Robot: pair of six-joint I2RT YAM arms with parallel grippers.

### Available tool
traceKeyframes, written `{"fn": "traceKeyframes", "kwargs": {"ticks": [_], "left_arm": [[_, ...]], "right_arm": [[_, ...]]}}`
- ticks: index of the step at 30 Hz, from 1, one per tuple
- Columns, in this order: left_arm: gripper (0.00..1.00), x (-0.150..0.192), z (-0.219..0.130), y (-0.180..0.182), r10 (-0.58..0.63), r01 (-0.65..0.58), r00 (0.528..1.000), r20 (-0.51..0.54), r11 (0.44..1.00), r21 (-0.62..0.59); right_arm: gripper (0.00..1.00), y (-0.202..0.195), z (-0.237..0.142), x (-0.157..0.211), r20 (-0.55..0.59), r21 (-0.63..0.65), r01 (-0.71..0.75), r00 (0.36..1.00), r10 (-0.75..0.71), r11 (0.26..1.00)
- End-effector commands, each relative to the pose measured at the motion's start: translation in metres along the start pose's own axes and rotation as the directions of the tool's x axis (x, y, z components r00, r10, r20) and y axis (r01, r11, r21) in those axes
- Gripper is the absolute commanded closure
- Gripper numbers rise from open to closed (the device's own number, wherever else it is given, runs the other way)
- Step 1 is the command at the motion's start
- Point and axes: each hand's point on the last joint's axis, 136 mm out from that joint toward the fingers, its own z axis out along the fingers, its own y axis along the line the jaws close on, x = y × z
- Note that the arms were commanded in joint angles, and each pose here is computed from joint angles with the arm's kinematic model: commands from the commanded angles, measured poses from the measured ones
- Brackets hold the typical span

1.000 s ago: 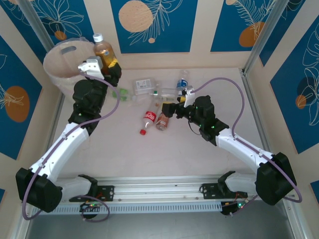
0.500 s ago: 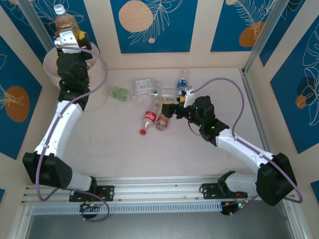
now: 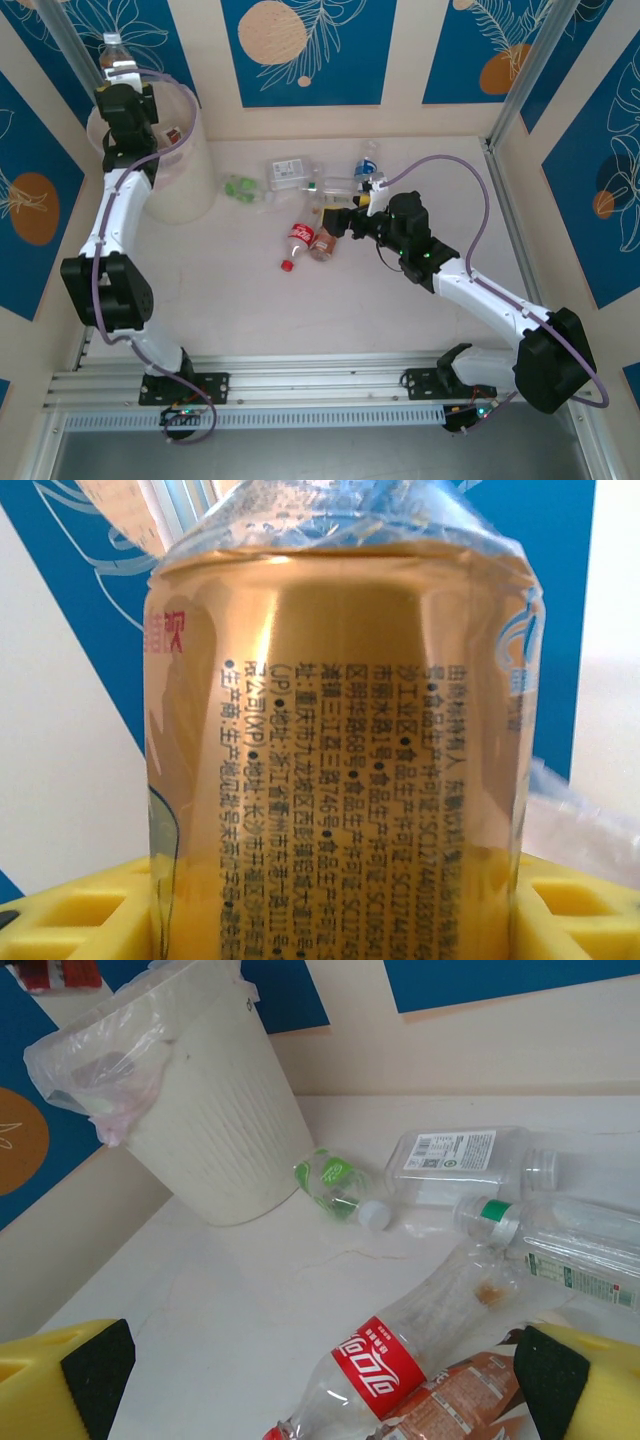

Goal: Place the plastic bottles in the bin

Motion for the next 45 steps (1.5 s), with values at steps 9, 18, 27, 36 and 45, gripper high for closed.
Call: {"fn": "traceKeyframes", "kwargs": {"ticks": [9,18,27,36,45], "left_arm": [[0.73,0.042,0.042,-0.005,0.215,-0.208,0.973,-0.085,0.975,0.081],[0.05,0.025,0.050,-0.023,0.283,-0.265,0.957,-0.066,0.944,0.197],[0.00,0.002,0.032,-0.022,0.182,-0.160,0.981,-0.072,0.958,0.237],[0.00,-0.017,-0.008,-0.040,-0.017,0.044,0.997,-0.076,0.926,0.375],[0.00,-0.045,-0.064,-0.046,-0.288,0.296,0.953,-0.092,0.834,0.466]], "right_arm": [[0.00,0.005,-0.002,-0.014,0.037,0.021,0.020,0.999,-0.021,1.000],[0.00,0.004,0.003,-0.011,0.018,0.029,0.031,0.999,-0.032,0.999],[0.00,0.001,0.002,-0.008,0.014,0.046,0.043,0.999,-0.044,0.998],[0.01,-0.029,-0.004,-0.007,0.031,0.193,-0.065,0.998,0.060,0.979],[0.00,-0.092,-0.008,0.022,0.016,0.432,-0.299,0.946,0.324,0.851]]}}
